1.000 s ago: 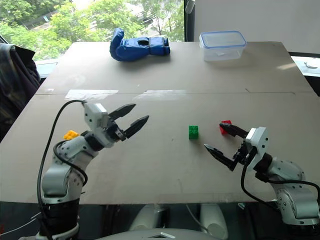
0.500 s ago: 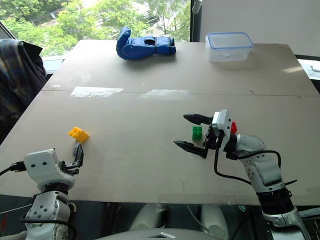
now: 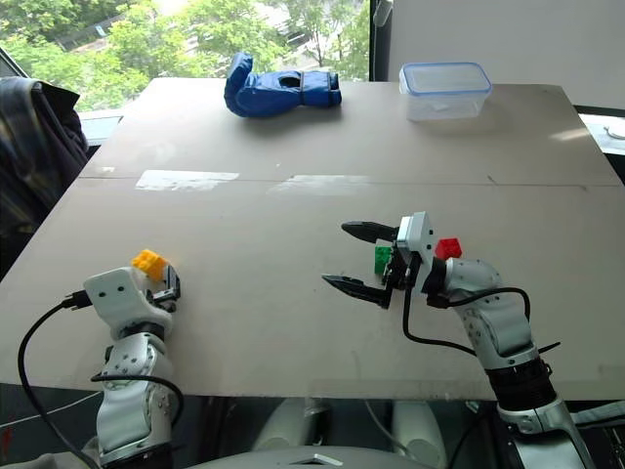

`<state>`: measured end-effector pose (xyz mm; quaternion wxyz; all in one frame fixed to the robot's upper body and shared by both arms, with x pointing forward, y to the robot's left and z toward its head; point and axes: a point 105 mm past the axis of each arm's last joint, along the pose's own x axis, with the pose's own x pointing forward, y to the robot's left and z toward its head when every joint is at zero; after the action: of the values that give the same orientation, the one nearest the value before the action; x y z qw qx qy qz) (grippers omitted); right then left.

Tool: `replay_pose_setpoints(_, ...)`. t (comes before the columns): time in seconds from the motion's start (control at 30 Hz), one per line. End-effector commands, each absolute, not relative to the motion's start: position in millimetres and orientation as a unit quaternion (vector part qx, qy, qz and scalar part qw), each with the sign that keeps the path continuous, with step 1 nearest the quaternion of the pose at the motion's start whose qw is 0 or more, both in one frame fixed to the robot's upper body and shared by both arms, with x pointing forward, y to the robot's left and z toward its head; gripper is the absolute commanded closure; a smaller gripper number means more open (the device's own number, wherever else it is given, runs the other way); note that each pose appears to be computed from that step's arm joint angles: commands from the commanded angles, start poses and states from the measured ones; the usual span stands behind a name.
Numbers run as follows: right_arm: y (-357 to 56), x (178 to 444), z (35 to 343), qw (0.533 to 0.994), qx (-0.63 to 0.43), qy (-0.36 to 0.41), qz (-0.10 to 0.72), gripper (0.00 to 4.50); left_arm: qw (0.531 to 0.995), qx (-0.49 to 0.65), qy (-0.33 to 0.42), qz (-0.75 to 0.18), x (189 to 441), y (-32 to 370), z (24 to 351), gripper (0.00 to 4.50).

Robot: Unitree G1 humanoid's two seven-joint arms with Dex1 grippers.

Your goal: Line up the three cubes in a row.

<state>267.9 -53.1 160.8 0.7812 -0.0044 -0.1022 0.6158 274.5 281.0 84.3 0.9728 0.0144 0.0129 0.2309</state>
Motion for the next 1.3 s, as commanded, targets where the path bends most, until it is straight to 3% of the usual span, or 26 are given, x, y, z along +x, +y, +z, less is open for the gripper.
replay_pose_setpoints(0.03,-52,263,171,0.777,-0.015,-0.123,0.617,0.00,0.967,0.024,0.005,0.253,280,284,90,0.91)
replay_pose_setpoints(0.33,-52,264,172,0.779,-0.015,-0.126,0.614,0.00,0.948,0.021,0.020,0.317,296,289,92,0.91)
replay_pose_setpoints(0.6,-52,263,172,0.780,-0.014,-0.127,0.613,0.00,0.934,-0.012,0.033,0.356,288,286,86,0.91)
replay_pose_setpoints(1.17,-50,262,174,0.782,-0.014,-0.131,0.610,0.00,0.963,-0.009,0.032,0.269,293,287,82,0.91)
replay_pose_setpoints(1.3,-49,262,174,0.781,-0.012,-0.133,0.609,0.00,0.963,-0.006,0.040,0.266,292,291,77,2.56)
